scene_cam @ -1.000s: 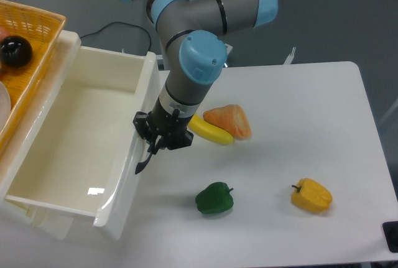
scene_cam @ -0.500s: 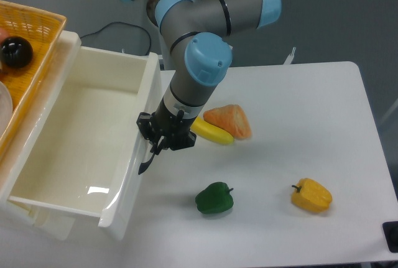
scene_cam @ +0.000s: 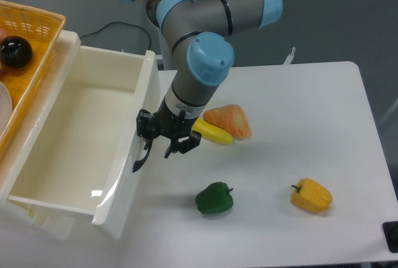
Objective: Slide the top white drawer open
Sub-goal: 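Release the drawer handle and move the gripper away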
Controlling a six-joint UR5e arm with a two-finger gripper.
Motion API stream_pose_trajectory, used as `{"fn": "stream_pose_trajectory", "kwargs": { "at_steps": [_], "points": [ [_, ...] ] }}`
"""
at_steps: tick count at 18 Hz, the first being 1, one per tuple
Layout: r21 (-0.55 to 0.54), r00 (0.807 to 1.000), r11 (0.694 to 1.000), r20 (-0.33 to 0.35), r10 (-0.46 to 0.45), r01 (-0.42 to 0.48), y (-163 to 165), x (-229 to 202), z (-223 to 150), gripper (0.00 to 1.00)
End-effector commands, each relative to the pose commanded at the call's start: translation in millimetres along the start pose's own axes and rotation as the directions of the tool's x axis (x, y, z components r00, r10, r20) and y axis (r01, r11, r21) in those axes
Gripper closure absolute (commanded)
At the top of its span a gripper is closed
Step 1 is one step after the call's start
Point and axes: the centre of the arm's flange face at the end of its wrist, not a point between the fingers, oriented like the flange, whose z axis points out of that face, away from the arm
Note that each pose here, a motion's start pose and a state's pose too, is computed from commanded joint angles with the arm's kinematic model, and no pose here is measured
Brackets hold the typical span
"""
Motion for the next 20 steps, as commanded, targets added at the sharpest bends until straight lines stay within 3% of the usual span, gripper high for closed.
{"fn": "stream_pose_trajectory", "kwargs": {
  "at_steps": [11,20],
  "points": [
    [0.038,1.000,0.999,-0.011,-0.020,0.020,4,-14,-14,0.42],
    [0.083,0.999,0.996,0.016,-0.033,0.032,1,-28,-41,0.30]
  ]
}}
